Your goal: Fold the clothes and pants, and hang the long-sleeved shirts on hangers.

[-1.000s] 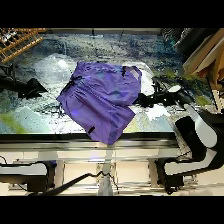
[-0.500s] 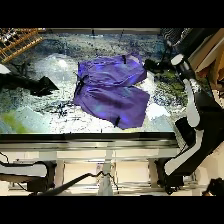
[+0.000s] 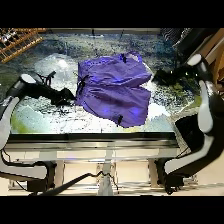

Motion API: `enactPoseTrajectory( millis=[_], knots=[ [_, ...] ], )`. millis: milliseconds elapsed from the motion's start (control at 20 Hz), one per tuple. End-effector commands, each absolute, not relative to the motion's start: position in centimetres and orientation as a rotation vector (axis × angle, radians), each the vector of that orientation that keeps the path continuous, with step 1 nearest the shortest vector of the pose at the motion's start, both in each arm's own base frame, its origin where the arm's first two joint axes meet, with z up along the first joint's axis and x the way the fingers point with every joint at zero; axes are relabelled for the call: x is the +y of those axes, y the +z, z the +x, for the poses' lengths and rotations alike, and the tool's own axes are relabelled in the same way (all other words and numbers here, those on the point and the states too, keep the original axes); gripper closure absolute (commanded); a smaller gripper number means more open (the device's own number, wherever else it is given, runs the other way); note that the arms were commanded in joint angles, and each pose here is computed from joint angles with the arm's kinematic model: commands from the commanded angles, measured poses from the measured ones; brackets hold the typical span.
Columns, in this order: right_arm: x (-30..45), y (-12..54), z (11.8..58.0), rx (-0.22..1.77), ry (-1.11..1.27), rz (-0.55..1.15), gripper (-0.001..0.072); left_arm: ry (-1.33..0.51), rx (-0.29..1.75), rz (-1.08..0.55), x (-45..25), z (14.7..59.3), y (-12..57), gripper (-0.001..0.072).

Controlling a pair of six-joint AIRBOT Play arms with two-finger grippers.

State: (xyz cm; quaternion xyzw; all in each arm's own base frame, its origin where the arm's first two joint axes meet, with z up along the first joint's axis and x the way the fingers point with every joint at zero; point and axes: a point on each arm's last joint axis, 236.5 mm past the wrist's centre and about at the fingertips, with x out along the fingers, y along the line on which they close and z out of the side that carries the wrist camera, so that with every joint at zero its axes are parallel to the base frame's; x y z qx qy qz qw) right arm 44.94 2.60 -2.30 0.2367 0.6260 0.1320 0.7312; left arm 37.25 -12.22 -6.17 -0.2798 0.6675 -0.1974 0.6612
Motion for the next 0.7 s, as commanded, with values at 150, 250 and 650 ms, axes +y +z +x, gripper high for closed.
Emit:
enactPoseTrajectory(
  millis=[150, 250, 650],
  knots=[
    [9.2, -4.5, 25.6, 1.563, 0.401, 0.753, 0.0089, -0.371, 1.451, -0.725, -13.5, 38.6, -7.6, 0.0126],
    [11.5, -4.7, 22.8, 1.573, 0.425, 0.879, 0.0085, -0.376, 1.459, -0.755, -14.2, 38.6, -7.8, 0.0126],
    [13.3, -9.8, 21.3, 1.509, 0.22, 1.07, 0.012, -0.364, 1.475, -0.789, -16.6, 39.0, -9.8, 0.0142]
  ],
)
